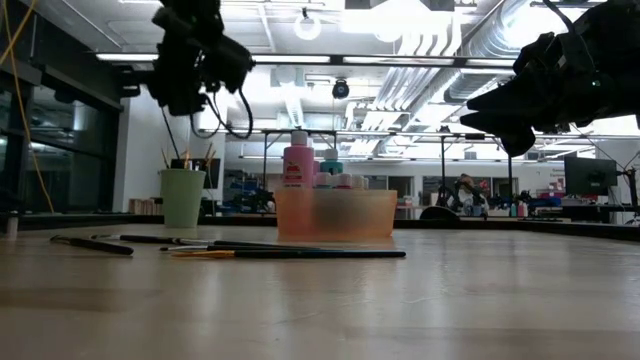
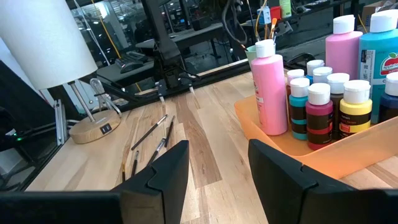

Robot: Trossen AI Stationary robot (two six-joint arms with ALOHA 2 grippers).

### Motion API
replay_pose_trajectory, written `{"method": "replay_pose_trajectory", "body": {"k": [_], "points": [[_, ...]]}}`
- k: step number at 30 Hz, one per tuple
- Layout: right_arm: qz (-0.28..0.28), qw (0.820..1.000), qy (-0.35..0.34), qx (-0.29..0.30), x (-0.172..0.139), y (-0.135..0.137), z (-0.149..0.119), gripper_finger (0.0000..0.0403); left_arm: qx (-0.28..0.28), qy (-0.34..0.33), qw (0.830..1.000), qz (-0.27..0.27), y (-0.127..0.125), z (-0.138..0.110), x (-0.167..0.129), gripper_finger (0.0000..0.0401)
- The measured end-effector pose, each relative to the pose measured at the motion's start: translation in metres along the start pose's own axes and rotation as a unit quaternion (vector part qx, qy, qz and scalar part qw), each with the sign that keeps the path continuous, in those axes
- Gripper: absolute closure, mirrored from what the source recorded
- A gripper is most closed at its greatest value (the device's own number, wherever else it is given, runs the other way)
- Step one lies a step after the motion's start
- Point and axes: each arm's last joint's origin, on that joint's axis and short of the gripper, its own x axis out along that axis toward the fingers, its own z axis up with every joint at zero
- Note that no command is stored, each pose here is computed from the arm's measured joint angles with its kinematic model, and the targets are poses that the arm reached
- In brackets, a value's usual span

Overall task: Pick & Place Paint Supplies
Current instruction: Put the orange paintbrush into the cup, then put the white paintbrush into the cup

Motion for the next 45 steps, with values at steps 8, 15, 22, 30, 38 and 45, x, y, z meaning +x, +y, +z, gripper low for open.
{"method": "replay_pose_trajectory", "body": {"k": [8, 15, 22, 30, 38, 45], "points": [[0.0, 1.0, 0.0, 0.0, 0.0, 0.0, 0.0, 0.0243, 0.046, 0.009, 0.999, -0.012, 0.006, 0.028, 0.006, 0.0401], [0.0, 1.0, 0.0, 0.0, 0.0, 0.0, 0.0, 0.0243, 0.03, 0.009, 0.999, -0.015, 0.007, 0.032, 0.007, 0.0366], [0.0, 1.0, 0.0, 0.0, 0.0, 0.0, 0.0, 0.0243, 0.007, 0.009, 1.0, -0.006, 0.006, 0.033, 0.003, 0.0267], [0.0, 1.0, 0.0, 0.0, 0.0, 0.0, 0.0, 0.0243, 0.001, -0.004, 0.999, 0.051, 0.002, 0.039, -0.025, 0.0224], [0.0, 1.0, 0.0, 0.0, 0.0, 0.0, 0.0, 0.0243, -0.064, -0.025, 0.99, 0.12, -0.002, 0.022, -0.059, 0.0224], [0.0, 1.0, 0.0, 0.0, 0.0, 0.0, 0.0, 0.0243, -0.181, -0.094, 0.969, 0.14, -0.008, -0.021, -0.083, 0.0224]]}}
